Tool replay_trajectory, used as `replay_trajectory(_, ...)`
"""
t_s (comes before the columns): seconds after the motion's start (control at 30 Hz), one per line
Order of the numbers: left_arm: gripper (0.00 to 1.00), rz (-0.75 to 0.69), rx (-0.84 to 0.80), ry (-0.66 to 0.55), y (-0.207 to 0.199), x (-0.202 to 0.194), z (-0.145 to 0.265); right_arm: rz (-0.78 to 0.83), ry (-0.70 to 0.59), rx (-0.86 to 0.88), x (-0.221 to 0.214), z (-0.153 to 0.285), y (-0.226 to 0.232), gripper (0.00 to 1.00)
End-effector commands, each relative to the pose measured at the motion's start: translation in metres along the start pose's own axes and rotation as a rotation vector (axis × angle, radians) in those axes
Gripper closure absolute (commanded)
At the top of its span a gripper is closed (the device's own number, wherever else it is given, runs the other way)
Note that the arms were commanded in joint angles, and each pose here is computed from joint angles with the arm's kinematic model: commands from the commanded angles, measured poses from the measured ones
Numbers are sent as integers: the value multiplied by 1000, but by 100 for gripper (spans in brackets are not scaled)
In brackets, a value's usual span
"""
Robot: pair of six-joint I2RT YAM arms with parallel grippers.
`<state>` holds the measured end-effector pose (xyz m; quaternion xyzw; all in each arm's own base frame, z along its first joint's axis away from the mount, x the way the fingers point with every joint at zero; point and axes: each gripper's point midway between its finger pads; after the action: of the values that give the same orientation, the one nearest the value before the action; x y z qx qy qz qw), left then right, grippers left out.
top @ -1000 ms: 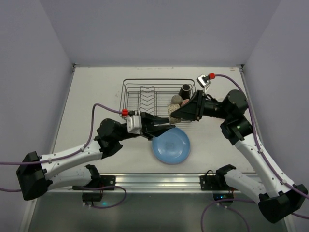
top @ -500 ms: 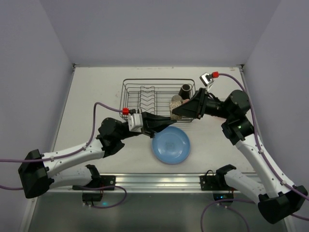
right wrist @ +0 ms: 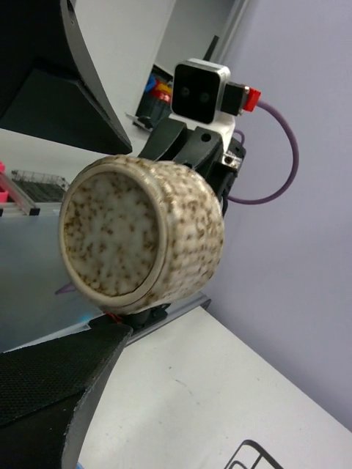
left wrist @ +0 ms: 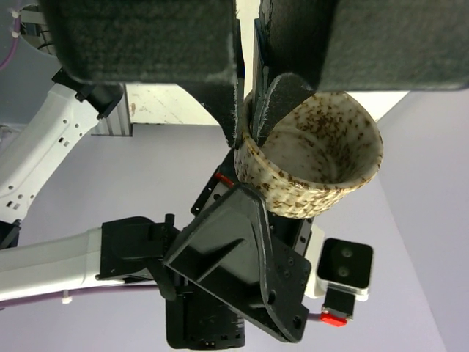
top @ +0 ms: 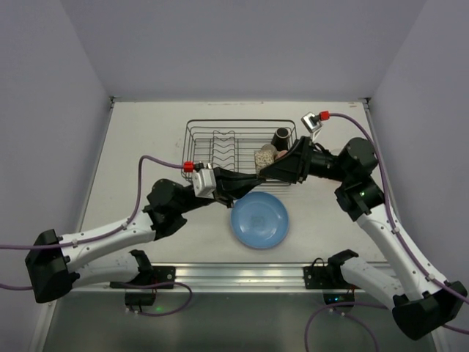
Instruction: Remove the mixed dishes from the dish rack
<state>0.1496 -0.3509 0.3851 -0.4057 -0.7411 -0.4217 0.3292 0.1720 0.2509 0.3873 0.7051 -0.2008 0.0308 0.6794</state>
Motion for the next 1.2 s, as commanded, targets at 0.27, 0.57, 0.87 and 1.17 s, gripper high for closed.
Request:
replay_trajectory(0.27,100,-7,250,277,36,-33,40,144,-229,-212,39,24,-25,1)
replay_trajectory(0.57,100,218,696,1099,49,-115,173,417,-472,-615,45,104,-46,1)
replay_trajectory(0.87,100,283,515,1677,-9,-185,255,444,-485,-650,32,120,-47,1)
replay_trajectory(1.17,100,466,503,1823,-46,-237,279,486,-450,-554,18,114,-30,1)
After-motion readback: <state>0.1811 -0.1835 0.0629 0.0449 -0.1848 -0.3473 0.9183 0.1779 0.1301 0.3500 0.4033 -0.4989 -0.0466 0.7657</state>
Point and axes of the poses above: each gripper's point midway between its finger pads, its own z axis back along the fingers, its own y axis along the line the jaws close on, x = y × z, and after that the axes turned 15 degrees about -z, right-handed
